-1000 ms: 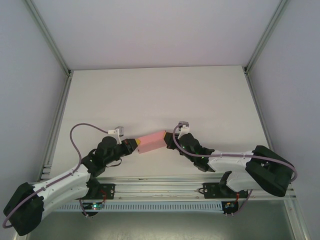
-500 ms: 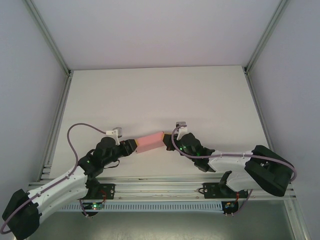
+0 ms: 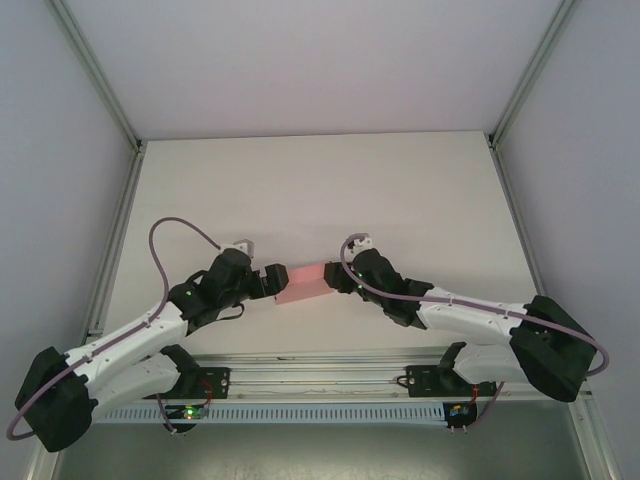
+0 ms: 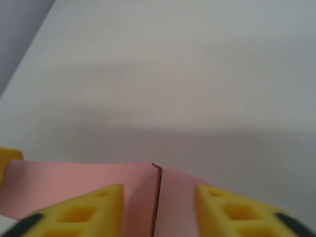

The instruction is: Assemble paper box

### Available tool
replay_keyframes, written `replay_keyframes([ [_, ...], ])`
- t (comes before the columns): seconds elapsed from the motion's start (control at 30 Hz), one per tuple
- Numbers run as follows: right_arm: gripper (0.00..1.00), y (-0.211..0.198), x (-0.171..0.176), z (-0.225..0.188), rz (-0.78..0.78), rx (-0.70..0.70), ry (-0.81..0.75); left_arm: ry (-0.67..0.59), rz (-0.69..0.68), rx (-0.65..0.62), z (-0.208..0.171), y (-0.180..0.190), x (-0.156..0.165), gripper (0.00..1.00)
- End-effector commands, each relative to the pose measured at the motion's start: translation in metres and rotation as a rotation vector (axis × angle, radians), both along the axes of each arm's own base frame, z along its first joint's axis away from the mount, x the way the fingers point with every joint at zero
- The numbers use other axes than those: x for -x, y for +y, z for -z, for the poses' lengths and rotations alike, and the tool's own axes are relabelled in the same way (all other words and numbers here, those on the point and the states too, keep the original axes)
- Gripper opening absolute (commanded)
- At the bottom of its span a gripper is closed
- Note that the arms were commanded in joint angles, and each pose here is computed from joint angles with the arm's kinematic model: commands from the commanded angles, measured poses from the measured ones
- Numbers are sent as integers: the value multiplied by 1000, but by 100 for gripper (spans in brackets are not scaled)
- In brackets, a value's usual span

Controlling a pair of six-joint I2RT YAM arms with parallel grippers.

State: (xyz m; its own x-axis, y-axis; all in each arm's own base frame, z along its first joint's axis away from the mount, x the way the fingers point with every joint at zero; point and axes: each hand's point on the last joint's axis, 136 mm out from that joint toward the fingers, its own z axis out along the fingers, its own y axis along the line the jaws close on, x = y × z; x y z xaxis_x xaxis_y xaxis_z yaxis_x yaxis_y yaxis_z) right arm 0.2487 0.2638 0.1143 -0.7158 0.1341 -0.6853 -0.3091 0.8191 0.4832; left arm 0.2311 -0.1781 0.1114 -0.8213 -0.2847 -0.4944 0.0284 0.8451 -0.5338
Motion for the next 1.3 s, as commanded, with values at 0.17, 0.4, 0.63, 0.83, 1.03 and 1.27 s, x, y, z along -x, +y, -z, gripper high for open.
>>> replay_keyframes([
  [0.17, 93, 4, -10, -73, -222, 137, -344, -119, -205, -286, -48, 73, -5, 100],
  [0.4, 98, 37, 54, -72, -1035, 438, -757, -110, -542, -636, -78, 167, 12, 100],
  [0.63, 98, 43, 72, -63, -1460, 560, -754, -137, -424, -553, -68, 142, 1, 100],
  [0.83, 98, 50, 54, -42, -1583, 685, -583, -141, -399, -548, -66, 138, 0, 100],
  [1.03, 98, 67, 42, -15, -1578, 799, -493, -152, -372, -529, -66, 133, -2, 100],
  [1.27, 98, 75, 23, 14, -1526, 894, -390, -163, -314, -490, -63, 121, -5, 100],
])
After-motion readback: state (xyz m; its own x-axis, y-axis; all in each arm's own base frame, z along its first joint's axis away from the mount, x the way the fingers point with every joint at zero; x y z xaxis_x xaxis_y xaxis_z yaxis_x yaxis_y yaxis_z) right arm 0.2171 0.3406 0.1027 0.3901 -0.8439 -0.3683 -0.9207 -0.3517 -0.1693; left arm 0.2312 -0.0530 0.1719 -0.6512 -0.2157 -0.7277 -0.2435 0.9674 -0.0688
